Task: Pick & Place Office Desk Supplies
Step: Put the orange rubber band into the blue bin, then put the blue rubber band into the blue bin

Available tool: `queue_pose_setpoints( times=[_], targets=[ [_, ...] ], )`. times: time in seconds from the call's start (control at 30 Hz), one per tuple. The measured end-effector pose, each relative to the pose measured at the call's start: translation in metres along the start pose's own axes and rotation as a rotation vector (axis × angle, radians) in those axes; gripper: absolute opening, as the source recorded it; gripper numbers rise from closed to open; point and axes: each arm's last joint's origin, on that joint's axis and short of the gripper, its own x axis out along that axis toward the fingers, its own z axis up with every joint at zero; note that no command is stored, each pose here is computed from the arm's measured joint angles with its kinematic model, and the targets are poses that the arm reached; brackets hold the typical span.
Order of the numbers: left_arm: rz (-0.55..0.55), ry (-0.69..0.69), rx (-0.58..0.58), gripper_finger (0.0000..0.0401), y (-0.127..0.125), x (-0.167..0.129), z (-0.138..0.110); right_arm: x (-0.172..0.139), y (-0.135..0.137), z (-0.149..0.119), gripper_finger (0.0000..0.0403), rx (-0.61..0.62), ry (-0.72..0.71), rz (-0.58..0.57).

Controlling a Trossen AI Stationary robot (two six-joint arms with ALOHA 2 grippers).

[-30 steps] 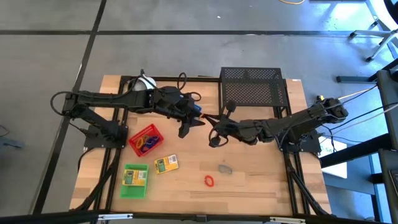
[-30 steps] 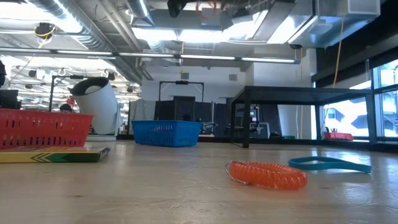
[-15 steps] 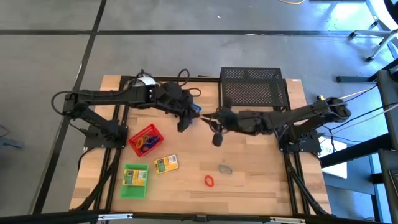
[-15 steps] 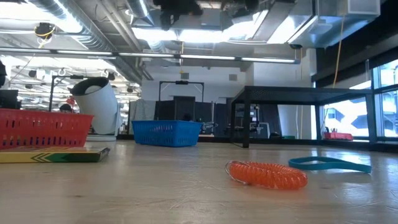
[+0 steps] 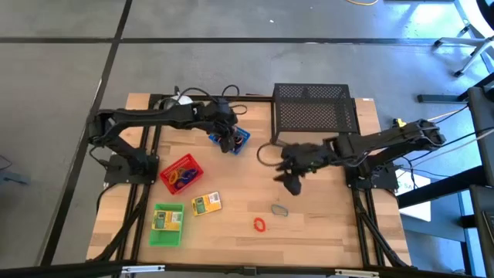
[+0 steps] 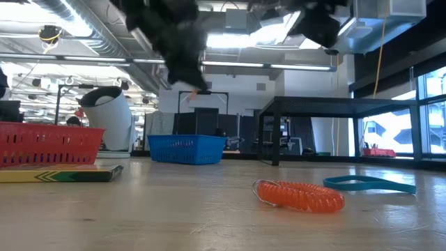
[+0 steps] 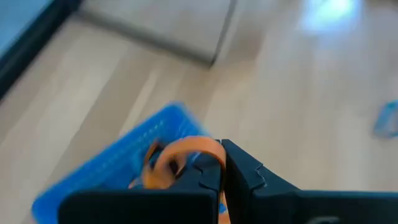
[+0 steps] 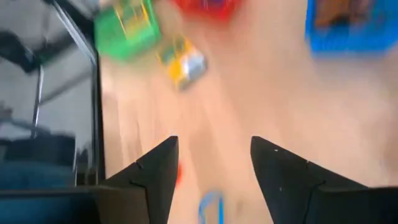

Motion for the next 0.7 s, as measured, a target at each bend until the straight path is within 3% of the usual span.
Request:
queue_pose_setpoints(
  times=[0.1, 0.27, 0.47, 0.7],
  targets=[
    [0.101, 0.044, -0.016, 0.0003, 0.011, 0.016, -0.013, 0.012, 0.005, -0.017, 0.0203, 0.048, 0.128, -0.032],
    [0.216, 0.125, -0.029, 0.0004, 0.023, 0.031, -0.025, 0.035, 0.021, -0.041, 0.0192, -0.005, 0.246, -0.051],
    [0.193, 0.16, -0.002, 0.0021, 0.024, 0.036, -0.028, 0.064, 0.026, -0.064, 0.0179, -0.051, 0.36, -0.112],
    [0.162, 0.173, 0.004, 0.0098, 0.022, 0.029, -0.026, 0.093, 0.023, -0.081, 0.0178, 0.013, 0.502, -0.13]
  ],
)
